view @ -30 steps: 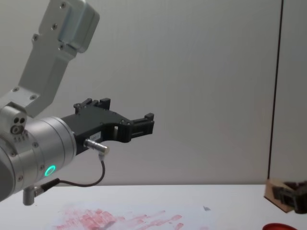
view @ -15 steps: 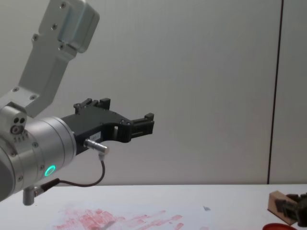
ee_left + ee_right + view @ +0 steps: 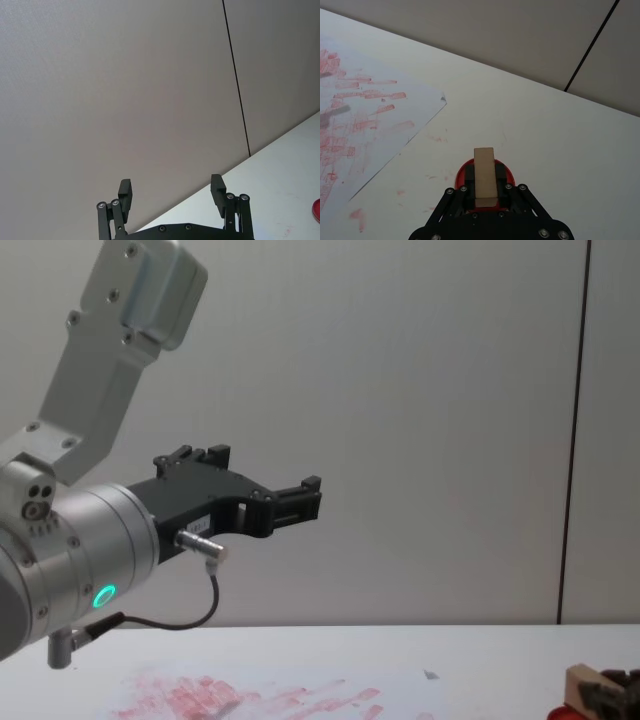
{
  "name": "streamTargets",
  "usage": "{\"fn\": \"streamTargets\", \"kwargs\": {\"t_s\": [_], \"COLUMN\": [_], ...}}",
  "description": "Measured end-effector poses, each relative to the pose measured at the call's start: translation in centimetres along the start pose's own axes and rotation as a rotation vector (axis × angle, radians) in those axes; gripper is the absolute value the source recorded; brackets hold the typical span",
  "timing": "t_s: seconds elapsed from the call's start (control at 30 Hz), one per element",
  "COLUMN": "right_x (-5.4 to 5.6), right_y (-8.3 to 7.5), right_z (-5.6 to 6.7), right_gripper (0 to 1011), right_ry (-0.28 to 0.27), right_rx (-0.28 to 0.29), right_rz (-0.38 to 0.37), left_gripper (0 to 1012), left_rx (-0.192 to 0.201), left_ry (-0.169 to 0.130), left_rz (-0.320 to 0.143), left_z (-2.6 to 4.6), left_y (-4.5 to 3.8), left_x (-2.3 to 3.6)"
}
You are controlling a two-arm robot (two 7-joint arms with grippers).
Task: Use the one hand to pick up the stamp and affix it onto the A4 paper.
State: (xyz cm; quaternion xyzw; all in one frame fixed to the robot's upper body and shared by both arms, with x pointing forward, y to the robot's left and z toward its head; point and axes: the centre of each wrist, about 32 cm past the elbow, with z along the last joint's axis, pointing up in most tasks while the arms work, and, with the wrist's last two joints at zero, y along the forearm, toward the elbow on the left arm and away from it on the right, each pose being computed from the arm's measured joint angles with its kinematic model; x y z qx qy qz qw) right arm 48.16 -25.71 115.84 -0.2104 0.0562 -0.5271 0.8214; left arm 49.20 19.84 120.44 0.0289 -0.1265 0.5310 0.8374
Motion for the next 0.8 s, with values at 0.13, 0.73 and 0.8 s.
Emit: {"fn": "streamTargets", "kwargs": {"t_s": [0.13,0.73,0.8], "right_x": [-0.01,-0.03,-0.03], "right_y": [0.06,0.18,0.18], "right_z": [-0.12,-0.34,-0.35], "right_gripper": [313,874,911], "right_ry": [-0.004,-0.012,-0.012], "right_rx": [-0.006,-0.016,-0.016], "right_rz": [-0.002,-0.007,-0.007], "left_gripper": [1001,1001,1001], "left_rx": [0.0,0.0,0.0], "left_ry": [0.0,0.0,0.0], "left_rz": [0.0,0.0,0.0], "left_z": [0.0,0.0,0.0], "left_y": [0.0,0.0,0.0], "left_x": [0.0,0.0,0.0]}}
